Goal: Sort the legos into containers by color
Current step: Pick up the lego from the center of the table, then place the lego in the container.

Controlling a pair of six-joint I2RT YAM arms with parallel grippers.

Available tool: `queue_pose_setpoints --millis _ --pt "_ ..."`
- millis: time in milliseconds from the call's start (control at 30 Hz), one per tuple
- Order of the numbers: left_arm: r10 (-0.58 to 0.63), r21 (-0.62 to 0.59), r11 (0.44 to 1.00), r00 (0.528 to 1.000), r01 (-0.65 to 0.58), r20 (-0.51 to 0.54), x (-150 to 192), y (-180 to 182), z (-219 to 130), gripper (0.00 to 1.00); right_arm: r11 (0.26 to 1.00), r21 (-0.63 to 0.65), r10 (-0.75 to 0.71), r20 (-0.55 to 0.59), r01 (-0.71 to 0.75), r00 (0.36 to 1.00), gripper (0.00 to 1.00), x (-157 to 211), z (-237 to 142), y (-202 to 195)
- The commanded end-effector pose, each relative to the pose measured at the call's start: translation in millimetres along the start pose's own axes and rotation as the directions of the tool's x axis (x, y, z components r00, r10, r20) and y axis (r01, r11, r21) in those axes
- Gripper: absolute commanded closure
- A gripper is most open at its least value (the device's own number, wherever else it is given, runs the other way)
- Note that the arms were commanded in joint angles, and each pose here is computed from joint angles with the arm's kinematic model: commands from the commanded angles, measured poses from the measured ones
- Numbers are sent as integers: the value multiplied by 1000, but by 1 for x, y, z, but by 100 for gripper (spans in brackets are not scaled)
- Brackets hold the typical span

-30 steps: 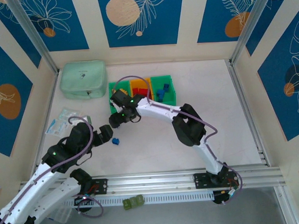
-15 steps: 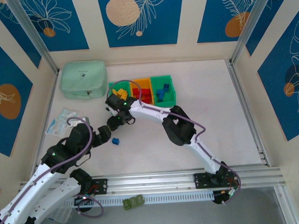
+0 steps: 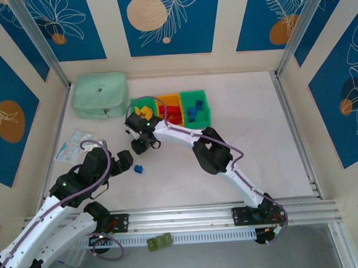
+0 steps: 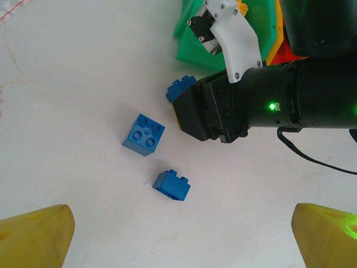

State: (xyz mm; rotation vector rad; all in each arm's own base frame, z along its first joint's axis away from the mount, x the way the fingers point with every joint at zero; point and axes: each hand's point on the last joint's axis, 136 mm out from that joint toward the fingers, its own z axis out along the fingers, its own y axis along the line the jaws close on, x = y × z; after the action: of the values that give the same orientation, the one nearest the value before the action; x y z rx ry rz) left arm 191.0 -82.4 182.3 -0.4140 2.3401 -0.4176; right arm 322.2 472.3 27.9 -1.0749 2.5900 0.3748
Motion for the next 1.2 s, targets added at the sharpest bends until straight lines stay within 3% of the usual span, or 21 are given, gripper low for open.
queue_pose_setpoints --millis 0,467,833,1167 --pt "-16 -17 1000 1000 17 17 -4 3 -1 1 1000 -20 -19 1 19 1000 65 0 -17 10" --pt "49 50 998 998 -47 -34 -11 -28 3 1 993 -13 122 62 -121 991 71 37 -96 -14" --pt "104 149 985 989 -88 -101 -13 -78 38 1 904 90 402 150 -417 903 71 66 -176 -126" --pt "107 232 969 990 -82 -97 -22 -114 64 1 824 195 481 255 -532 839 70 37 -183 -225"
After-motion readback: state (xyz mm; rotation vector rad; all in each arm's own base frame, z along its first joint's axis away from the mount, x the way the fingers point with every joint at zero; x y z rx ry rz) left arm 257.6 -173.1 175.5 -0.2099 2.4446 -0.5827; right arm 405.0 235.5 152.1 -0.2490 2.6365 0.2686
